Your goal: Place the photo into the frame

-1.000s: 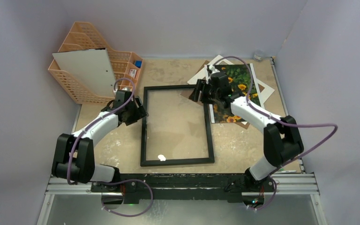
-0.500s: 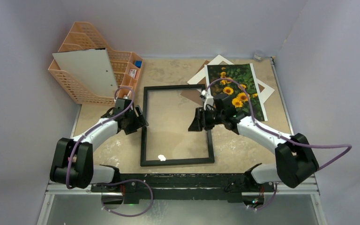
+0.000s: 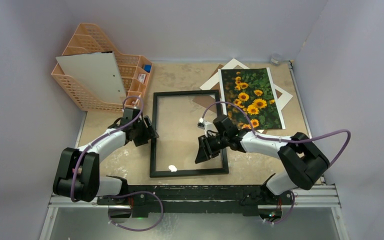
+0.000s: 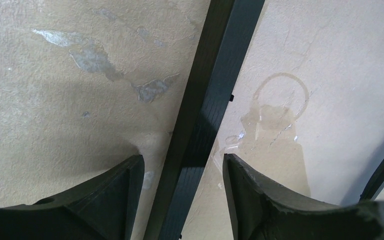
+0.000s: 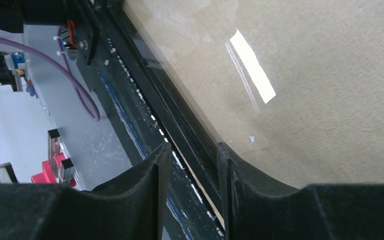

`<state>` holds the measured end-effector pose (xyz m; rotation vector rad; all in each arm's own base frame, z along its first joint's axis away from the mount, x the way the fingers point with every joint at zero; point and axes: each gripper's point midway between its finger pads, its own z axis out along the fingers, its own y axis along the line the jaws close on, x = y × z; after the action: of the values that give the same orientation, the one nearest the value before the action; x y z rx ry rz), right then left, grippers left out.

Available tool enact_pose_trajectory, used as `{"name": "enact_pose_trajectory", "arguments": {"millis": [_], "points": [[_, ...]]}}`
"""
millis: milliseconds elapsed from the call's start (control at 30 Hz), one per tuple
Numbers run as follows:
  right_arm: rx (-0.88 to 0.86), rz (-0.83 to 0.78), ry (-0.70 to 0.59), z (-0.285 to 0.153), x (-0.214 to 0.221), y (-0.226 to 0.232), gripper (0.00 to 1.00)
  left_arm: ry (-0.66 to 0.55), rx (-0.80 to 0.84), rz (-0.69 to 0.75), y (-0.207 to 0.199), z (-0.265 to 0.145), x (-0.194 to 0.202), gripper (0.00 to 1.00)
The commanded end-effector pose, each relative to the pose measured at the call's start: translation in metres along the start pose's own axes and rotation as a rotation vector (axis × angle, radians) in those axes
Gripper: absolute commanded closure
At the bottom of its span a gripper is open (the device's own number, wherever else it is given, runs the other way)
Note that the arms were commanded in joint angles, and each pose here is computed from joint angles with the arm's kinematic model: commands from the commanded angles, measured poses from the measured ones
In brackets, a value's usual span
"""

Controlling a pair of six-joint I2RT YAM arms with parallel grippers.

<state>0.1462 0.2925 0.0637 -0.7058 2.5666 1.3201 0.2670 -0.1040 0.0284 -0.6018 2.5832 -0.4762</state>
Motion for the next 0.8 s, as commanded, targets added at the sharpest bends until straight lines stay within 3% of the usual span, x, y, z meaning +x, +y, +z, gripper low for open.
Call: {"name": "enact_pose_trajectory", "arguments": {"millis": [0,267,533,767], "points": [[0.024,0.003,0.015,0.006,0.007,-0.007,0.59,-0.003,0.016,-0.012,-0.001,0.001,0.0,0.39],[0.159,0.024,0.0,0.005,0.007,-0.031,0.6,-0.011,0.015,-0.007,-0.001,0.001,-0.002,0.39],[0.144,0.007,-0.03,0.002,-0.001,-0.024,0.6,-0.015,0.017,0.003,-0.003,0.001,-0.005,0.4],[0.129,-0.008,-0.217,-0.025,-0.053,0.015,0.57,-0.032,0.012,0.024,-0.005,-0.004,-0.011,0.39]]}}
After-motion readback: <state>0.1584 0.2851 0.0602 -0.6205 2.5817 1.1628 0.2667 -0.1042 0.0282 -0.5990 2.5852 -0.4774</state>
